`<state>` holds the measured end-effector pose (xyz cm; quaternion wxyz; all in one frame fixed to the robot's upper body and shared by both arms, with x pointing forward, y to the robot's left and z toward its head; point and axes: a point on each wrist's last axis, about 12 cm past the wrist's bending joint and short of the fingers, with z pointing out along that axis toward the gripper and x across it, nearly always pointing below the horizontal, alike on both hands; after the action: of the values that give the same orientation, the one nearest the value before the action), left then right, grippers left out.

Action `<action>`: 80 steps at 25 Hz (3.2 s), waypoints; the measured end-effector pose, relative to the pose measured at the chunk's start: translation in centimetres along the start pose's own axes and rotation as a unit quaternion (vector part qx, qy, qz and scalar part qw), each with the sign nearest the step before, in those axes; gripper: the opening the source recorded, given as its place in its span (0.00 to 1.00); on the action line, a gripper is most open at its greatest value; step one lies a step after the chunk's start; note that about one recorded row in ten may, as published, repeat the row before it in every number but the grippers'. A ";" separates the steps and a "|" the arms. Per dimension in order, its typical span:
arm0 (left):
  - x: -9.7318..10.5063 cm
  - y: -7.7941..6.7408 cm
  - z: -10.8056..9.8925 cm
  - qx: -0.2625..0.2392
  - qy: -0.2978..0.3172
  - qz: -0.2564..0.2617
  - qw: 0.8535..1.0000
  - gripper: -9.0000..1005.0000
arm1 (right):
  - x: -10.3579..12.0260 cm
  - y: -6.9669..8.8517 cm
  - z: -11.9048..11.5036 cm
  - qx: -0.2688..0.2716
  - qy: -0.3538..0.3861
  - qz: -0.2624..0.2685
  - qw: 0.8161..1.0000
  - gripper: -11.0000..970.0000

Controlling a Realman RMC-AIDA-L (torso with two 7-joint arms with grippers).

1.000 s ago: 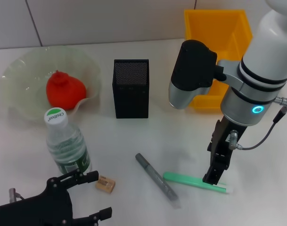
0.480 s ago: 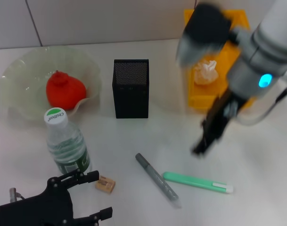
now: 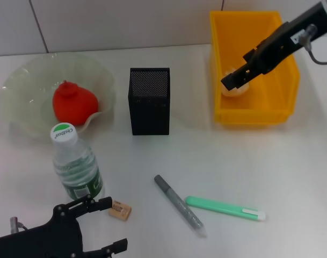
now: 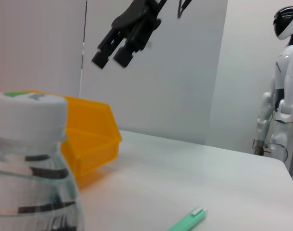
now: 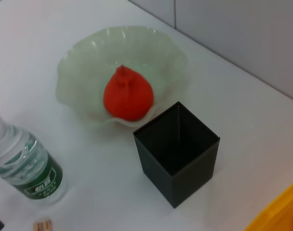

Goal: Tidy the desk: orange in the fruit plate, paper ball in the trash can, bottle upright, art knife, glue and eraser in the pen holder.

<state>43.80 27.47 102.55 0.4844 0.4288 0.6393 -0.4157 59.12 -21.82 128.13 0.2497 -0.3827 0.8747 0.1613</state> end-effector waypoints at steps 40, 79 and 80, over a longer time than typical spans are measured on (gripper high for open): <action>0.1 -0.2 0.5 0.011 -0.002 -0.015 1.000 0.84 | 5.0 6.5 9.6 -0.085 0.271 -0.170 0.944 0.86; -0.2 -0.1 0.9 0.019 -0.003 -0.008 1.000 0.84 | 6.3 7.8 14.4 -0.048 0.274 -0.195 0.941 0.57; -0.2 0.0 0.9 0.019 -0.003 -0.007 1.000 0.84 | 6.3 7.8 14.4 -0.048 0.274 -0.193 0.941 0.57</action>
<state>44.01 26.60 102.57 0.4747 0.4322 0.6329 -0.4328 54.12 -13.58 113.44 0.0077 -0.5852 0.8099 0.0403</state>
